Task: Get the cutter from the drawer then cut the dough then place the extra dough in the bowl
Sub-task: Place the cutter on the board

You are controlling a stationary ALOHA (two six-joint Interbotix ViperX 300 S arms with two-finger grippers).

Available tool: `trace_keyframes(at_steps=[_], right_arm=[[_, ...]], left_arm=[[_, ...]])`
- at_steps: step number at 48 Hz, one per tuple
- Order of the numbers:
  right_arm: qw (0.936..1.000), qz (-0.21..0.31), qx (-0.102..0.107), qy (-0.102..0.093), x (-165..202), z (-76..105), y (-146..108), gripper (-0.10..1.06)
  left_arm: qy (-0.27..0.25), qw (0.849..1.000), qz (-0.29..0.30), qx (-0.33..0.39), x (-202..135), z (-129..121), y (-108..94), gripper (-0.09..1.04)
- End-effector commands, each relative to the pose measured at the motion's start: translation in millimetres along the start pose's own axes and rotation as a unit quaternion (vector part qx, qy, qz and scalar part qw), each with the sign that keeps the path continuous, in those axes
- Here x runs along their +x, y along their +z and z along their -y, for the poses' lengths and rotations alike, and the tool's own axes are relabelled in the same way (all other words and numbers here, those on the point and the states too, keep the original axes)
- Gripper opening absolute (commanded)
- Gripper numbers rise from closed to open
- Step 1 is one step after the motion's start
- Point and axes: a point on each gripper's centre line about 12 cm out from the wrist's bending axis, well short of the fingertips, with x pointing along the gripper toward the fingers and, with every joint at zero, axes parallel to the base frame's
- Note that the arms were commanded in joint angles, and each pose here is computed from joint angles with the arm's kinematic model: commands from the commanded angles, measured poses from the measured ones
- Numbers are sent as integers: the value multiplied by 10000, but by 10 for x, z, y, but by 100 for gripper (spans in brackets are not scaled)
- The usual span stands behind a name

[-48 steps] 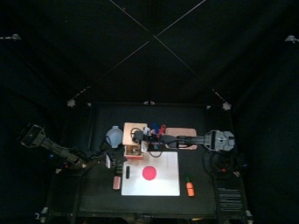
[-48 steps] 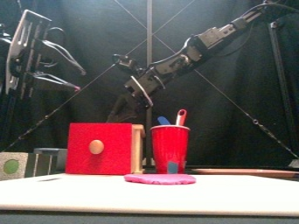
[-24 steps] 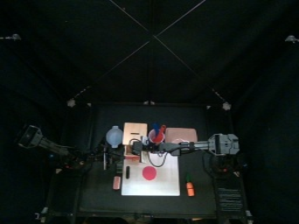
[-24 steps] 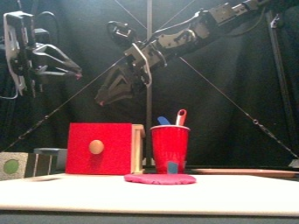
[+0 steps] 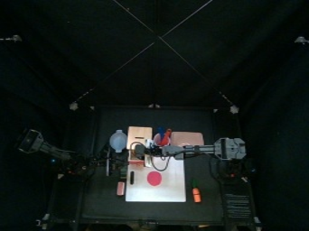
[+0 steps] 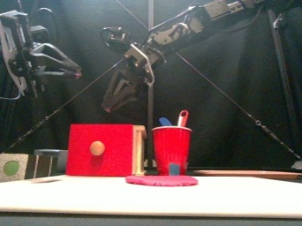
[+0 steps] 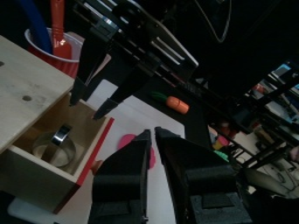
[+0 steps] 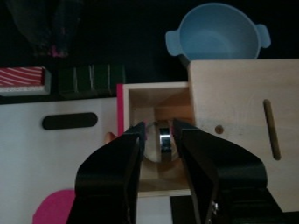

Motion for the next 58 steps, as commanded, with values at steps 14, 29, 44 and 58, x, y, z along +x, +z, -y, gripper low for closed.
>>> trace_keyframes(at_steps=[14,29,44,58], right_arm=[[9998,166,-12,-51,-55,44,212,80],[9999,105,0,-55,-31,51,190,90],[9999,104,-70,-84,-36,58,203,78],[9999,-65,-110,-102,49,65,129,67]], left_arm=[[-76,9999,137,-18,-55,-1,50,56],[-94,9998,190,-45,-91,-14,66,56],[-69,9998,184,-52,-95,-27,60,55],[-38,9998,159,-66,-101,-46,49,55]])
